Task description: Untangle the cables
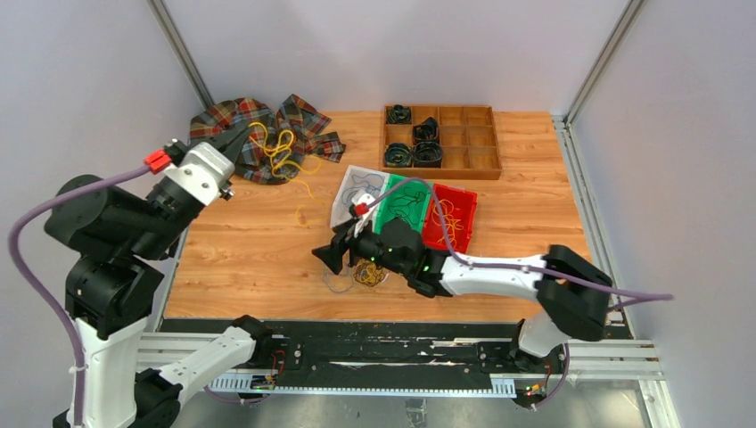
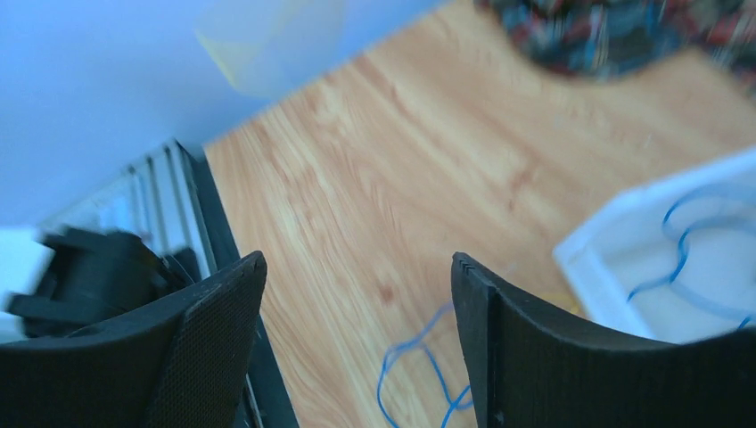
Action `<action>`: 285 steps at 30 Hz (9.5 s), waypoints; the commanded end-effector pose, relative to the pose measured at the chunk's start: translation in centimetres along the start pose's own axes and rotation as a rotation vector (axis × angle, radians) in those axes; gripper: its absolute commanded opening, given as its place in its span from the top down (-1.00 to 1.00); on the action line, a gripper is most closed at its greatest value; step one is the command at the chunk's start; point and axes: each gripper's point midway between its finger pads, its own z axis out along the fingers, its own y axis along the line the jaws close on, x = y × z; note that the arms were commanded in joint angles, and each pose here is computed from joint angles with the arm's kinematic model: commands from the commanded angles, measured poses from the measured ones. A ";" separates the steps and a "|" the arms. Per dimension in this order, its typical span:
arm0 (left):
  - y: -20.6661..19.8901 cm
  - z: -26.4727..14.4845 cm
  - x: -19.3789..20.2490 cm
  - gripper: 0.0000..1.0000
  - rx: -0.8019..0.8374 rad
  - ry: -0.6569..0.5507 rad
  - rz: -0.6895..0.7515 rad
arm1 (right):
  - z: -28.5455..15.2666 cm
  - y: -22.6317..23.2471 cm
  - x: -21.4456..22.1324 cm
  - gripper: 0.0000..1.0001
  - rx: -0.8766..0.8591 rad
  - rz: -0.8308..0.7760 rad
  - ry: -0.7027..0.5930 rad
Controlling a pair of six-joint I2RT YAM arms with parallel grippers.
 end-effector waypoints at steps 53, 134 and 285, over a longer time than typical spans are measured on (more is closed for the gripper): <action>-14.7 -4.7 18.3 -0.96 0.457 0.545 -0.137 | -20.3 -23.8 -10.5 0.99 0.840 -0.098 -0.035; -23.2 -6.6 29.6 -0.97 0.729 0.872 -0.235 | -19.3 -24.5 -4.4 -0.08 0.961 0.094 0.250; -27.0 14.0 43.2 0.99 0.486 0.970 -0.243 | -20.8 -14.2 -3.8 -0.24 0.726 -0.034 -0.172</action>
